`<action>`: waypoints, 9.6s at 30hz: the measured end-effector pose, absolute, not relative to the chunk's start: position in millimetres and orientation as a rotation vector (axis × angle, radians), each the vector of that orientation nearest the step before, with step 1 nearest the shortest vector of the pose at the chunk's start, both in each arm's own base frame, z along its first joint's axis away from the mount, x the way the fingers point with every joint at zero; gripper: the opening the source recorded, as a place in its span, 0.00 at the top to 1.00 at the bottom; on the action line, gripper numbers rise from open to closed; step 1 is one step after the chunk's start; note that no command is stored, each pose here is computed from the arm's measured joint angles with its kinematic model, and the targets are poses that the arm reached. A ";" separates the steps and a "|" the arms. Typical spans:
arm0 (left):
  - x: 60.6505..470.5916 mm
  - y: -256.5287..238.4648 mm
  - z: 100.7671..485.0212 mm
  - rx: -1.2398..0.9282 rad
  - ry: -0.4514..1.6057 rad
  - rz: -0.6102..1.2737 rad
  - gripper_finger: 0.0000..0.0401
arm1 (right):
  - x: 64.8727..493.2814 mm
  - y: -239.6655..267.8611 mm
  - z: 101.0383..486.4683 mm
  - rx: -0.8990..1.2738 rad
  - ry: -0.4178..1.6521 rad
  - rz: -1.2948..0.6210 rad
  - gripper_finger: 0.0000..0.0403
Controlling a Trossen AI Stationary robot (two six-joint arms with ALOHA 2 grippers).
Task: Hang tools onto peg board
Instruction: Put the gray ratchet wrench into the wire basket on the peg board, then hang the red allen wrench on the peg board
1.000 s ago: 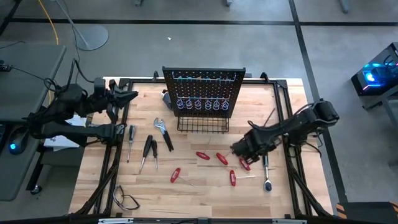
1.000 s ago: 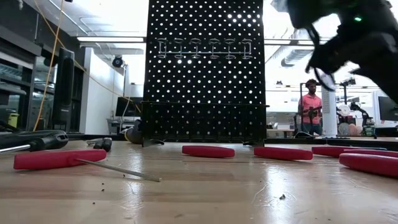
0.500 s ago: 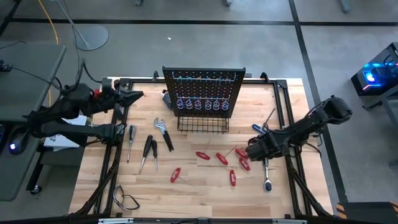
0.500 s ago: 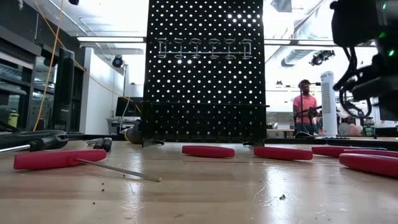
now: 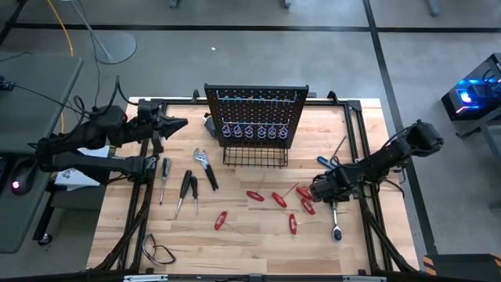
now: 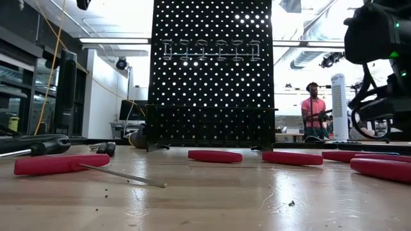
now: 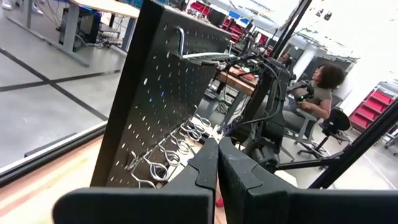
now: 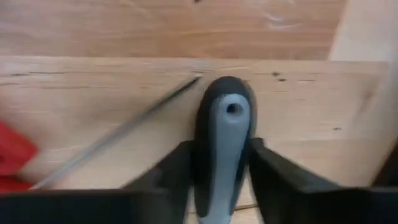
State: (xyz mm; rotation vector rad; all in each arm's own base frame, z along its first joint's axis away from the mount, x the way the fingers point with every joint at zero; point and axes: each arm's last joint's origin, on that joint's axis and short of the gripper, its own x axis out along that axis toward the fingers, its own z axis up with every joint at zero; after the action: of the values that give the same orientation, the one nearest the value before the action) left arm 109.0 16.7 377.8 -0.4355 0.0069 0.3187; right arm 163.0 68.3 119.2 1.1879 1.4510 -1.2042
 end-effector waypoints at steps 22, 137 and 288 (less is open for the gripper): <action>108.5 17.4 377.7 -0.181 0.046 0.340 1.00 | 234.1 93.1 298.5 0.885 0.883 -0.851 0.80; 121.1 -5.2 313.8 -0.539 0.765 0.262 0.55 | 242.7 54.8 130.0 -0.418 1.621 0.261 0.54; 189.7 -17.1 356.6 -0.127 0.177 0.125 0.55 | 303.5 51.8 347.3 0.233 0.242 -1.161 0.53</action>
State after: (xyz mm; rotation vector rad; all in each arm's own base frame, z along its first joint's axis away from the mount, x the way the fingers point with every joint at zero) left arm 189.7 -17.1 356.6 -0.1270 0.1772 0.1253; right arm 303.5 51.8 347.3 0.2332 0.2419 -1.1615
